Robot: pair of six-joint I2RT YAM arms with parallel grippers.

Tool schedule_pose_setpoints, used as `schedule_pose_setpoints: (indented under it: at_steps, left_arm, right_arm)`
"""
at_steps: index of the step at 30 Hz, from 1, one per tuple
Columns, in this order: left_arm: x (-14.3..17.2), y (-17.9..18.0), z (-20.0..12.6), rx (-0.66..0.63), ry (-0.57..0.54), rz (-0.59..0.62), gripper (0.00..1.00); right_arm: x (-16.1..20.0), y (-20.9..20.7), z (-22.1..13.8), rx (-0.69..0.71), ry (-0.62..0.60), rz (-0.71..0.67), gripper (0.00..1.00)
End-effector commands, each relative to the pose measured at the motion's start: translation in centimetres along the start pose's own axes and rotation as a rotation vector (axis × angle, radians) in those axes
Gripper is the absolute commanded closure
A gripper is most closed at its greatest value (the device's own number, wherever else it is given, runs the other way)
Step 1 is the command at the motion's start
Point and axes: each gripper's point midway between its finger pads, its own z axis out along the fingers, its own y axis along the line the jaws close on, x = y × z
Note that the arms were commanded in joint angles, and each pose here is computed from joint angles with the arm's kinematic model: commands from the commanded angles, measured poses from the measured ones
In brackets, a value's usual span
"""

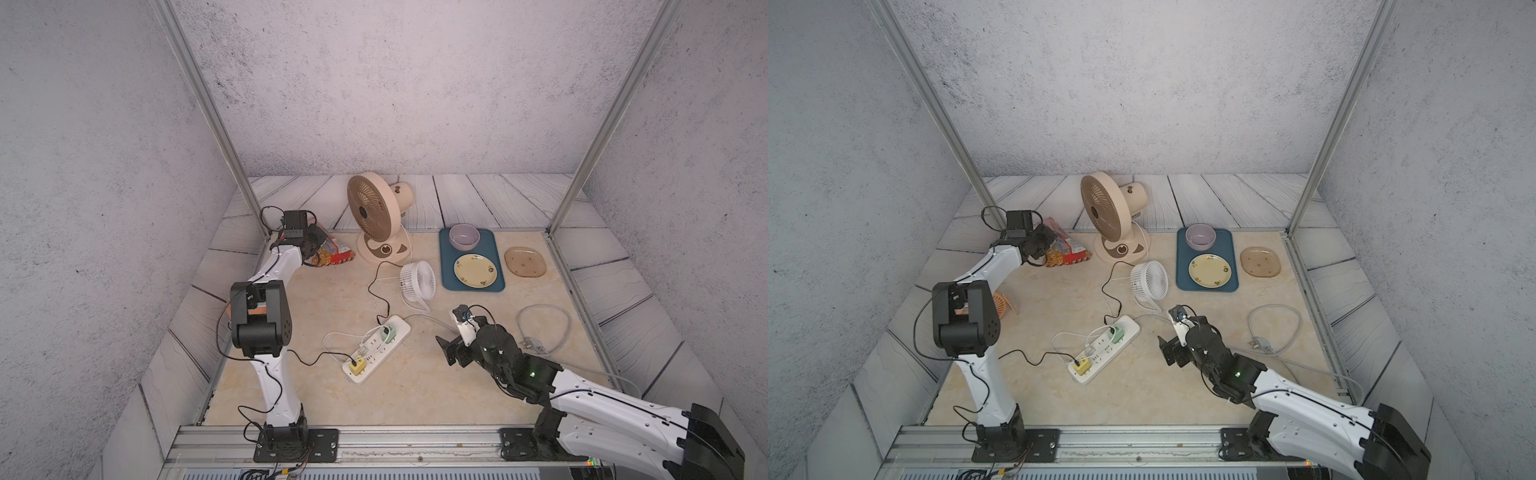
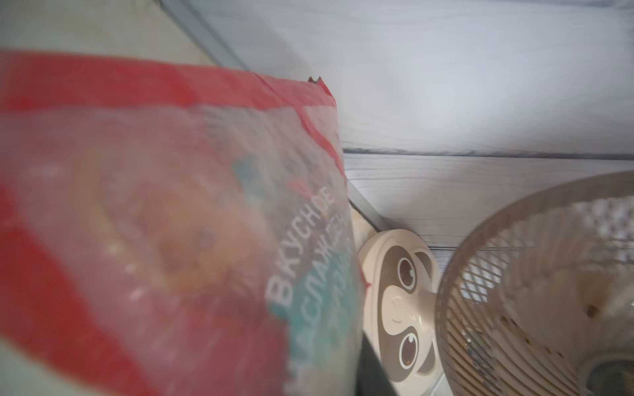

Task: Unplug the desk fan from the power strip
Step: Place the distractor at the center of the board.

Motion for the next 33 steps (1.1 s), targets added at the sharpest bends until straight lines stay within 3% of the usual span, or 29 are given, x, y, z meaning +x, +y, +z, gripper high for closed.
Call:
schedule_pose_setpoints:
  at_steps: [1, 3, 5, 6, 10, 14, 18, 23, 30, 33]
  left_arm:
    - [-2.4, -3.0, -1.5, 0.105, -0.065, 0.028, 0.48]
    - [-2.3, -3.0, -2.2, 0.106, -0.064, 0.03, 0.32]
    - [-2.3, -3.4, -3.4, 0.113, -0.064, 0.047, 0.05]
    - [-2.4, -3.7, -4.4, 0.113, -0.067, 0.056, 0.01]
    - [-2.1, -5.3, -9.3, 0.138, -0.073, 0.081, 0.02]
    - [0.8, -6.2, -14.2, 0.136, -0.028, 0.107, 0.01]
    - [6.2, -5.9, -18.7, 0.101, 0.066, 0.175, 0.1]
    - [13.1, -2.5, -23.5, 0.035, 0.189, 0.247, 0.23]
    - [20.1, 1.1, -26.1, 0.018, 0.367, 0.43, 0.3]
    - [21.6, 2.0, -26.4, 0.011, 0.424, 0.437, 0.32]
  right_arm:
    - [0.6, -0.2, -0.1, 0.001, 0.02, -0.014, 0.04]
    - [0.7, 0.2, 0.0, -0.018, 0.028, -0.019, 0.04]
    - [0.8, 0.9, 0.2, -0.052, 0.035, -0.026, 0.04]
    - [0.9, 1.3, 0.3, -0.075, 0.04, -0.033, 0.04]
    - [1.2, 3.7, 1.2, -0.194, 0.07, -0.069, 0.04]
    - [1.2, 6.4, 2.8, -0.323, 0.102, -0.106, 0.04]
    - [1.2, 8.8, 4.6, -0.423, 0.146, -0.118, 0.04]
    - [0.7, 10.4, 7.5, -0.456, 0.178, -0.076, 0.07]
    - [0.7, 11.5, 10.3, -0.47, 0.192, -0.051, 0.08]
    - [0.8, 11.7, 11.4, -0.464, 0.197, -0.052, 0.08]
